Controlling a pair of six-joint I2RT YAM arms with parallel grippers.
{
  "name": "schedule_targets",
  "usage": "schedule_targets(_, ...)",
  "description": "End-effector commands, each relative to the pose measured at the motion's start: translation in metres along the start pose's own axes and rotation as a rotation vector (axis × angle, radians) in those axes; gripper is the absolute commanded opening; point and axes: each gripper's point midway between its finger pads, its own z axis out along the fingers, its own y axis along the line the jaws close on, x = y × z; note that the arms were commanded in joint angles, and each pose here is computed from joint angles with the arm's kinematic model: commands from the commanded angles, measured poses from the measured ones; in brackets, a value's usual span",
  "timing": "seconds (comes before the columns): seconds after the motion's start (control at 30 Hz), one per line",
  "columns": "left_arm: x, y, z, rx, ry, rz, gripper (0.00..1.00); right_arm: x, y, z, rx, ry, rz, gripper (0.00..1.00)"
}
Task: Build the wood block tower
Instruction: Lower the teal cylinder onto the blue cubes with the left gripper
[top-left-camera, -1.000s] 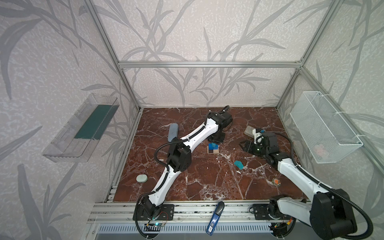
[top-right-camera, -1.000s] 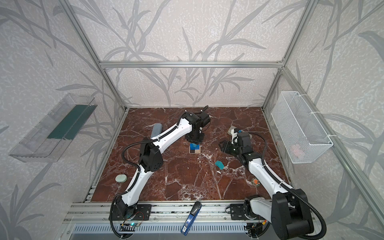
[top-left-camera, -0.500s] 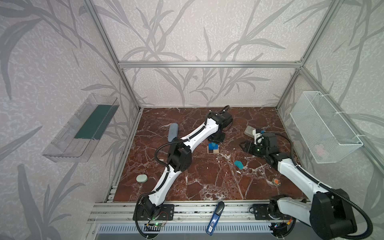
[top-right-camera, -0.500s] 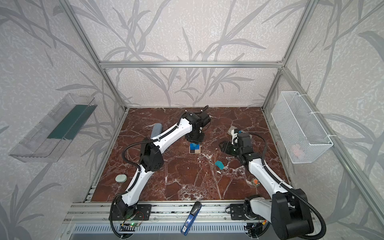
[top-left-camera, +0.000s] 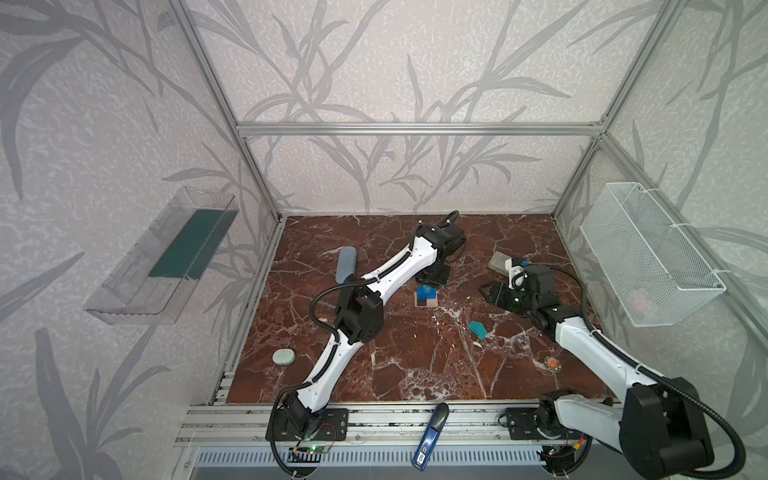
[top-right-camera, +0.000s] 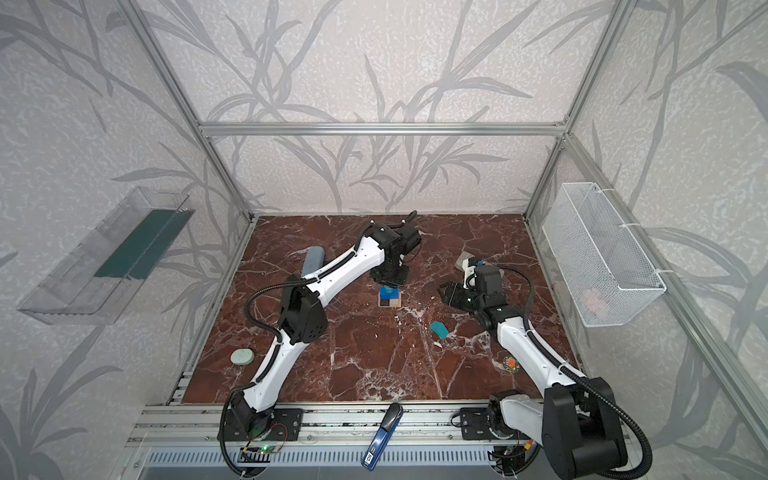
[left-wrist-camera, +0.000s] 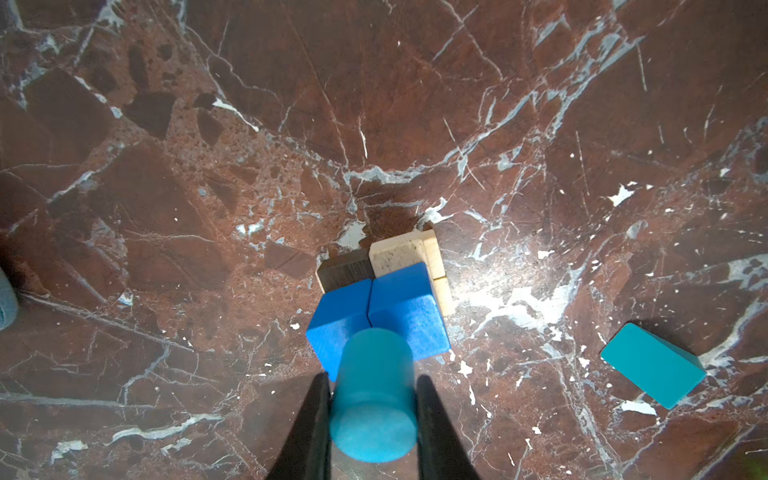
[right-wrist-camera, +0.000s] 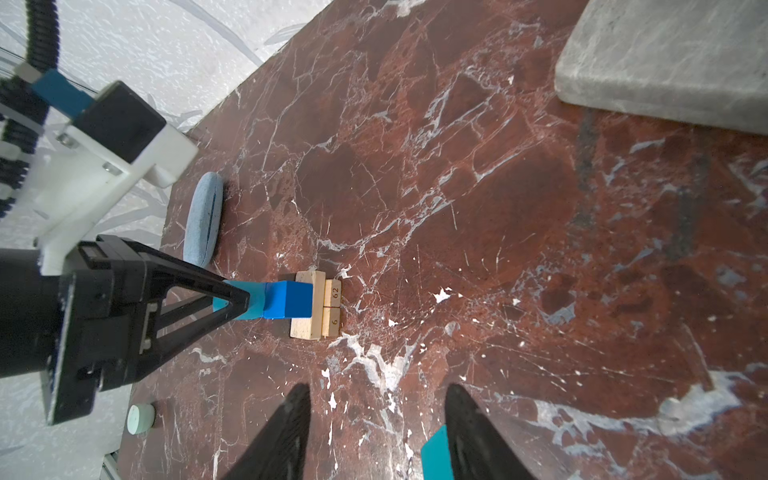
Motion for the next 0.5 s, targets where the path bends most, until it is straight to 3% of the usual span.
schedule_targets(0.0, 0.0042, 0.0058, 0.0034, -0.041, 0.025, 0.004, 0.18, 0.0012, -0.0008, 0.0003, -0.01, -0.001, 0.0, 0.53)
schedule_targets(0.47, 0.0044, 0.0063, 0.0101, -0.046, 0.035, 0.001, 0.18, 0.0025, -0.0027, 0.0006, -0.005, 0.002, 0.002, 0.53)
